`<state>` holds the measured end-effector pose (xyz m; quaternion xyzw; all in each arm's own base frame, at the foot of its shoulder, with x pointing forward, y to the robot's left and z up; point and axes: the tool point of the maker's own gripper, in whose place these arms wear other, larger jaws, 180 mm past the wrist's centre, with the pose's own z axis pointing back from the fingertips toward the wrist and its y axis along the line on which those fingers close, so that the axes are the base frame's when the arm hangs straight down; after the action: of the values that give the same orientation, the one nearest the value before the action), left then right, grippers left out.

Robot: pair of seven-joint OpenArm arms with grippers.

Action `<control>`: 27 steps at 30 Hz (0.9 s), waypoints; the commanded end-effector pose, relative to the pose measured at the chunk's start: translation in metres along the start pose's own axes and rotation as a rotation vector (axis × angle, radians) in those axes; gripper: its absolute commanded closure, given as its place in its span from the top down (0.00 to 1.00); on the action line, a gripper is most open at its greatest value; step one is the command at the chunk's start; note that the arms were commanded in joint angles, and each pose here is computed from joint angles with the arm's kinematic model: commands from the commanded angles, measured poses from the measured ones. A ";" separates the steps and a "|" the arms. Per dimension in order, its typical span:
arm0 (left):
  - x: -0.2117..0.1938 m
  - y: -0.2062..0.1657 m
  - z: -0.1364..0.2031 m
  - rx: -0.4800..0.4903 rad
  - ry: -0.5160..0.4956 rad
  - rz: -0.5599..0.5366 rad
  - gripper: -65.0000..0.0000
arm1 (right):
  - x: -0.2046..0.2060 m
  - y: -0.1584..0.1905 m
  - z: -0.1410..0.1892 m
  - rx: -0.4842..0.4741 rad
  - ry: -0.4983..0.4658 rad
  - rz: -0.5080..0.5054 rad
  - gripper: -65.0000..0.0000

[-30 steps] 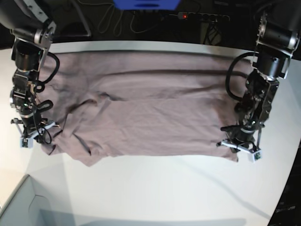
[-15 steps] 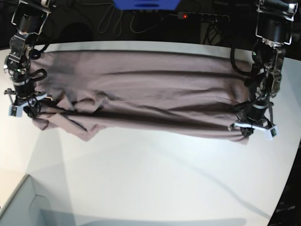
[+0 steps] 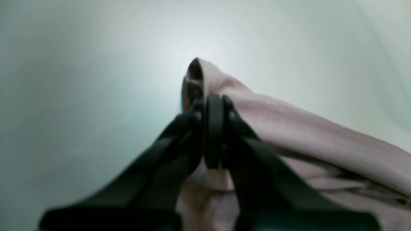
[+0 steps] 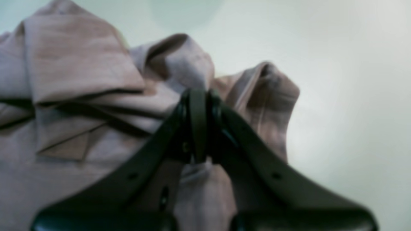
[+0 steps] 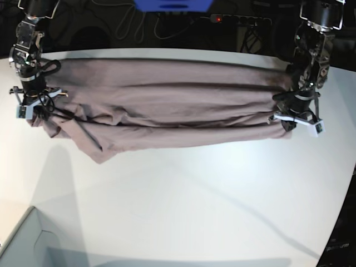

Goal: Layout the t-shirt on the table in an organized manner, then fold the t-shirt properly
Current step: 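Lift the pink shirt sides with both grippers and pull them apart, then lower the right gripper along the shirt side and regrasp the fabric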

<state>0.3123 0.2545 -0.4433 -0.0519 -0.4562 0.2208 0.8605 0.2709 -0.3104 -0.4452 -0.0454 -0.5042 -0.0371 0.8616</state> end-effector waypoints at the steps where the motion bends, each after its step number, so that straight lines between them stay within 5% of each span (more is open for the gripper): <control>1: 0.018 -0.003 -0.001 -0.013 -0.051 -0.011 0.02 | 0.016 -0.007 -0.001 -0.006 -0.041 0.010 0.05; 7: 0.021 -0.007 0.000 -0.021 -0.059 -0.010 0.34 | 0.015 -0.016 0.002 -0.024 0.006 0.033 0.39; 12: 0.024 -0.006 -0.001 -0.019 -0.065 -0.007 0.50 | 0.057 -0.029 0.023 -0.080 -0.112 0.061 0.47; 16: 0.029 -0.010 0.000 -0.030 -0.078 -0.006 0.51 | 0.076 -0.011 0.034 -0.043 -0.160 0.110 0.47; 20: 0.031 -0.013 0.000 -0.035 -0.083 -0.006 0.52 | 0.066 0.049 0.029 0.172 -0.138 0.141 0.47; 27: 0.030 -0.012 0.001 -0.034 -0.080 -0.007 0.52 | 0.073 0.094 -0.002 0.276 -0.004 0.202 0.47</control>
<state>0.3206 0.2516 -0.4310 -0.0581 -0.4715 0.2164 0.8529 0.3110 -0.2174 -0.4013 0.0213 -0.4742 0.1158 0.8725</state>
